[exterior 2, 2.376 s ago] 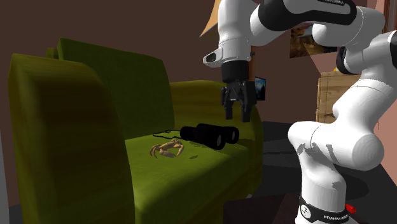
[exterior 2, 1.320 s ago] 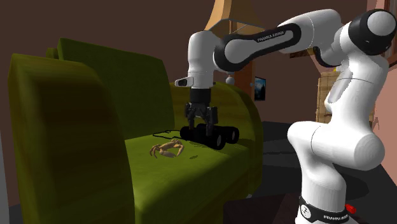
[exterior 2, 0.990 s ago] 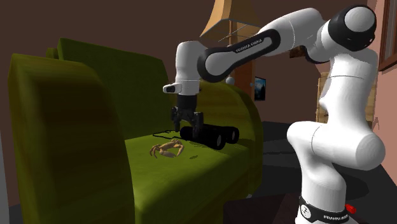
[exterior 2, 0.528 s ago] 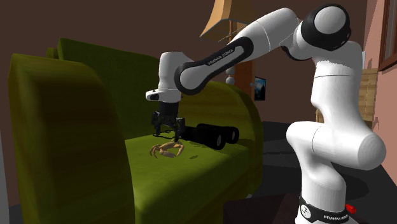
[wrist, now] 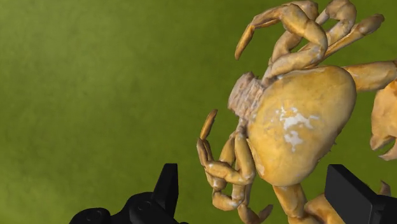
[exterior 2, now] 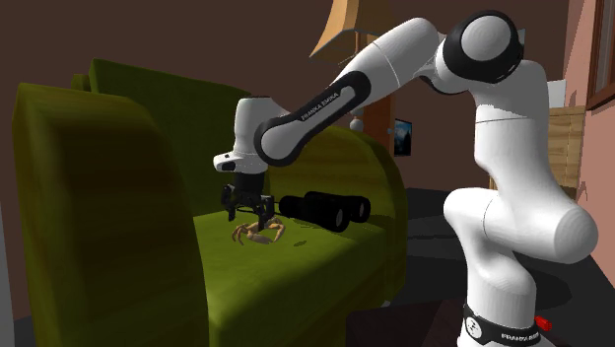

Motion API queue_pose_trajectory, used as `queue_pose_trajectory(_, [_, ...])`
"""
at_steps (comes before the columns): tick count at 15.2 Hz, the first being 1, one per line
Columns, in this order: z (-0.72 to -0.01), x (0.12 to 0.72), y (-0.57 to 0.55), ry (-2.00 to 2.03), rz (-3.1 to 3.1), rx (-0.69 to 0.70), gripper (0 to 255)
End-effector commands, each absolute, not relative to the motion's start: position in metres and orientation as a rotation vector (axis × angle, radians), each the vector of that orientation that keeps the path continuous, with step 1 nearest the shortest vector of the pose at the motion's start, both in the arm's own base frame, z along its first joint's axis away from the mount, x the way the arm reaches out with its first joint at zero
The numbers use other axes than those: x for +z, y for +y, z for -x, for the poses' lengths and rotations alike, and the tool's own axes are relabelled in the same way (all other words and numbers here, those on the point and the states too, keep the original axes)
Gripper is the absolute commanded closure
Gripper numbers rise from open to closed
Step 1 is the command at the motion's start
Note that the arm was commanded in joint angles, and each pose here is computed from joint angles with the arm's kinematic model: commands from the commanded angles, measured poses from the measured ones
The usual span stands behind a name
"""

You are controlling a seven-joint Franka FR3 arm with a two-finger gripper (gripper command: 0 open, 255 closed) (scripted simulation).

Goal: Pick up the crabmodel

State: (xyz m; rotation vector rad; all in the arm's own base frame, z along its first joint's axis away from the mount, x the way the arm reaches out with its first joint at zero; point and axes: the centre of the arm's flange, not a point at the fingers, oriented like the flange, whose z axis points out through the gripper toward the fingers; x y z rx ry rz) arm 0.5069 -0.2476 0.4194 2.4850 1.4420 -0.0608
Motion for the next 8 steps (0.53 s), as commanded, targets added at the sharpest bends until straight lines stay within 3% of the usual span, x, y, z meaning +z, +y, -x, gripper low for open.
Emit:
queue_pose_trajectory(1, [-0.5072, 0.4086, -0.2478, 1.442, -2.484, -0.06, 0])
queue_pose_trajectory(4, [-0.5072, 0.4055, -0.2478, 1.442, -2.484, -0.06, 0])
queue_pose_trajectory(5, [-0.5072, 0.4056, -0.2479, 1.442, -2.484, -0.06, 255])
queue_pose_trajectory(8, [-0.5073, 0.4056, -0.2476, 1.442, -2.484, -0.06, 255])
